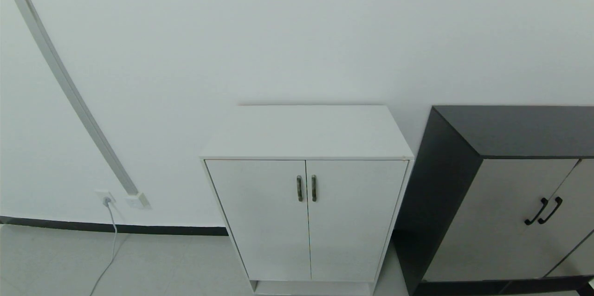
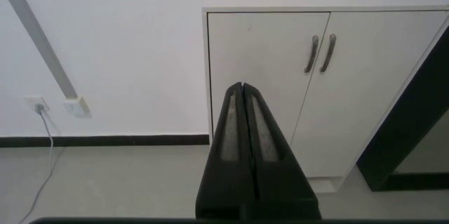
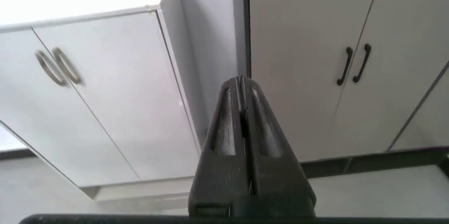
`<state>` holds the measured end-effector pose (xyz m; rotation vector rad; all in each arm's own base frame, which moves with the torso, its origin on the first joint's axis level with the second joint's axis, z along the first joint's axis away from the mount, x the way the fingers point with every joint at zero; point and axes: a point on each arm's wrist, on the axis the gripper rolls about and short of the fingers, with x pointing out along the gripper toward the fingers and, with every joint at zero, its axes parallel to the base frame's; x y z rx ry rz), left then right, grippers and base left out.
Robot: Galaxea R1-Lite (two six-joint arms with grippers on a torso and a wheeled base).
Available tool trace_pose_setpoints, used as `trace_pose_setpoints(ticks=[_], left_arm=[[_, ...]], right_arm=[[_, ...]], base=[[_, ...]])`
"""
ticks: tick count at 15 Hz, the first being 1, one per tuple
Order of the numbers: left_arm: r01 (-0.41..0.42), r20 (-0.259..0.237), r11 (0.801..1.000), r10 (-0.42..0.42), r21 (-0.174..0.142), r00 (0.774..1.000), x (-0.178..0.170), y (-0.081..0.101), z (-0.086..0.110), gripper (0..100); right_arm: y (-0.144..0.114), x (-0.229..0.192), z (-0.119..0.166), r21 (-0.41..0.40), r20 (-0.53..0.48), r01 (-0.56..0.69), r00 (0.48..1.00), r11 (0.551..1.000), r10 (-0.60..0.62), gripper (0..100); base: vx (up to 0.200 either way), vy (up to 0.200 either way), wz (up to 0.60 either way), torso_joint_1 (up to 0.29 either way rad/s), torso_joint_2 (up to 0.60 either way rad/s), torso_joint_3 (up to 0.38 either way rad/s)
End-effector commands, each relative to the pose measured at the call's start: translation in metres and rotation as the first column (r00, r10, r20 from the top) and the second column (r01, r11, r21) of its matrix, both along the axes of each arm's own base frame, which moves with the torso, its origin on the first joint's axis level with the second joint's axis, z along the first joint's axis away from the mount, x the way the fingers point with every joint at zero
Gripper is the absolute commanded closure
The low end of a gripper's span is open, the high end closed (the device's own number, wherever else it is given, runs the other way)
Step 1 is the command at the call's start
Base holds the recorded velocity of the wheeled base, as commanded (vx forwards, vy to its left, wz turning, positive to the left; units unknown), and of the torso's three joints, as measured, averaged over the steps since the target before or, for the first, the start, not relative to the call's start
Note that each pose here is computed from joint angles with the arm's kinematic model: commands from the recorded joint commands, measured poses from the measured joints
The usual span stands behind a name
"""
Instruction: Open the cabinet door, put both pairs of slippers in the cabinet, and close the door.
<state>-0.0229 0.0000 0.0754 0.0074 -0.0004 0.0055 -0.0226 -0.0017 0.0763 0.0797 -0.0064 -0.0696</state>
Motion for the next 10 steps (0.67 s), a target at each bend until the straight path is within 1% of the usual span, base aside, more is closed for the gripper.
trace_pose_setpoints(ticks=[1,10], left_arm=[[-0.001,-0.002,1.0,0.001,0.0,1.0,0.0001,0.0,-0.0001,100],[-0.001,-0.002,1.0,0.001,0.0,1.0,0.0001,0.0,-0.0001,100]], right_arm=[[0.0,-0.0003,-0.0001,0.0,0.004,0.001,1.0,1.0,-0.001,100],[0.0001,-0.0003,-0.0002,-0.006,0.002,-0.004,1.0,1.0,0.004,100]], base=[[0.0,0.0,0.0,0.0,0.0,0.0],[0.0,0.0,0.0,0.0,0.0,0.0]])
